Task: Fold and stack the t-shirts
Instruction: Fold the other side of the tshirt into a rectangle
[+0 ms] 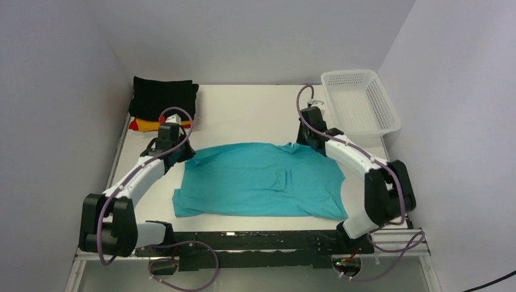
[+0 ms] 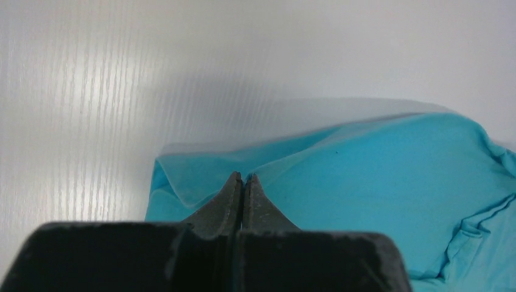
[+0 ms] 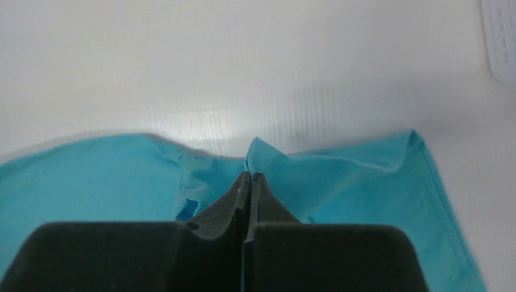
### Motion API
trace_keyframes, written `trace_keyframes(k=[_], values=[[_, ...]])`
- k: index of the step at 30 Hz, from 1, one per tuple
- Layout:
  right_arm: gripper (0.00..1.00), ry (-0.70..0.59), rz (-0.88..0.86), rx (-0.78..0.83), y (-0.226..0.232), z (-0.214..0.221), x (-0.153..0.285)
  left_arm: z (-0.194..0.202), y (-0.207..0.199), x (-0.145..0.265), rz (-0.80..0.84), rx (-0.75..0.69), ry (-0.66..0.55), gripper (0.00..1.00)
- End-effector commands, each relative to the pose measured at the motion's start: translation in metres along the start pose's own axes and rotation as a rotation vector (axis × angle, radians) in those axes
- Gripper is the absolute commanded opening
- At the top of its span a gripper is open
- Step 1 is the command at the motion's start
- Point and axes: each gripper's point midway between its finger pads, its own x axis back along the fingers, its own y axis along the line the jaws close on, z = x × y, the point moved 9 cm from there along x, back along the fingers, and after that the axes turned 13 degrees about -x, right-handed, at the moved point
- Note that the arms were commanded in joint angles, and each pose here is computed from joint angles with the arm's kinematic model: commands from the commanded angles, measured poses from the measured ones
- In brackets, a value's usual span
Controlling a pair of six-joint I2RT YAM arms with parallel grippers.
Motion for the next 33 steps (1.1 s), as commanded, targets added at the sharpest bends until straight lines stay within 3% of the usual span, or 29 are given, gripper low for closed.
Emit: trace_keyframes(k=[1,13,30,33], values=[[0.00,-0.038,-0.047,0.053,-0.003,0.011,0.043,0.004,-0.005,0.020,0.031,0.009,-0.093,0.00],[0.00,-0.014,0.028,0.061,-0.047,0.036,0.114,0.038,0.007,0.051,-0.029,-0.007,-0.099,0.00],[0.00,0.097,0.057,0.051,-0.073,0.065,0.131,0.086,0.023,0.057,-0.044,0.036,-0.112,0.00],[0.03,0.146,0.074,0.012,-0.076,0.074,0.132,0.088,0.024,0.057,-0.061,0.050,-0.101,0.04]])
